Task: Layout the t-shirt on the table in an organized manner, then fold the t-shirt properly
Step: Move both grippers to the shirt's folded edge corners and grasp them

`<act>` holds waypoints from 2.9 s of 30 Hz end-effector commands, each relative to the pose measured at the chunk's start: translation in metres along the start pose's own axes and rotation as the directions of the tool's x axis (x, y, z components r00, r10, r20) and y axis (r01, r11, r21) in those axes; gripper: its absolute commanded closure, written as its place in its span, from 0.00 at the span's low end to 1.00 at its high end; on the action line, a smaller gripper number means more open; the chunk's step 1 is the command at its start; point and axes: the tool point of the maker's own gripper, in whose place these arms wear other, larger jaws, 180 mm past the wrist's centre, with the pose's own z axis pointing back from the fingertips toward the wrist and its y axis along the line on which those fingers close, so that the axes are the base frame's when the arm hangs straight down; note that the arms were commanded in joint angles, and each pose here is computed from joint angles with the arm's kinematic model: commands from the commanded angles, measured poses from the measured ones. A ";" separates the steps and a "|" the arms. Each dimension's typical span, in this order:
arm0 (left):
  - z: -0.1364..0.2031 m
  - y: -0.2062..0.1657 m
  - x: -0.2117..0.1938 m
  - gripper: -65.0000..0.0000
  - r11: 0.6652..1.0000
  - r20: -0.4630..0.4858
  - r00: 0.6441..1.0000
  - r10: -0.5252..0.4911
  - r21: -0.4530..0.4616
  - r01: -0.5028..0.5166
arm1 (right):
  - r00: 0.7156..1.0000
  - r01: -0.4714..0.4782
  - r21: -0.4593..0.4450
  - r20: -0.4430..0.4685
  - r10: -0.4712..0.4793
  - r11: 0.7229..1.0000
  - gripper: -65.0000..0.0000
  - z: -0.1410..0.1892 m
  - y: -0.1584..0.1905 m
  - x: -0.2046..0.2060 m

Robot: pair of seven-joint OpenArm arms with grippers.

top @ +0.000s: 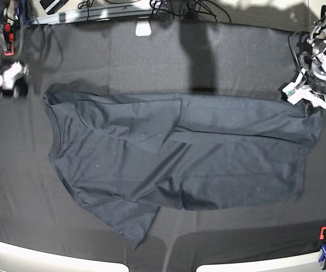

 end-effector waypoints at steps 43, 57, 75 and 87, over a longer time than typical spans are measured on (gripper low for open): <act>-0.013 0.050 0.011 1.00 0.995 0.059 0.997 0.051 0.084 -0.056 | 0.403 -0.907 -0.043 -0.379 0.833 0.419 0.53 -0.031 0.050 -0.055; -0.013 0.051 0.011 1.00 0.995 0.058 0.997 0.051 0.084 -0.056 | 0.455 -0.890 -0.144 -0.218 0.863 0.433 0.53 -0.067 0.094 -0.003; -0.013 0.050 0.007 1.00 0.995 0.036 0.998 0.053 0.084 -0.056 | 0.346 -0.937 -0.032 -0.240 0.907 0.349 0.53 -0.103 0.102 -0.033; -0.013 0.050 0.007 1.00 0.995 0.037 0.998 0.053 0.085 -0.056 | 0.325 -0.946 -0.085 -0.306 0.895 0.314 0.53 -0.123 0.086 -0.035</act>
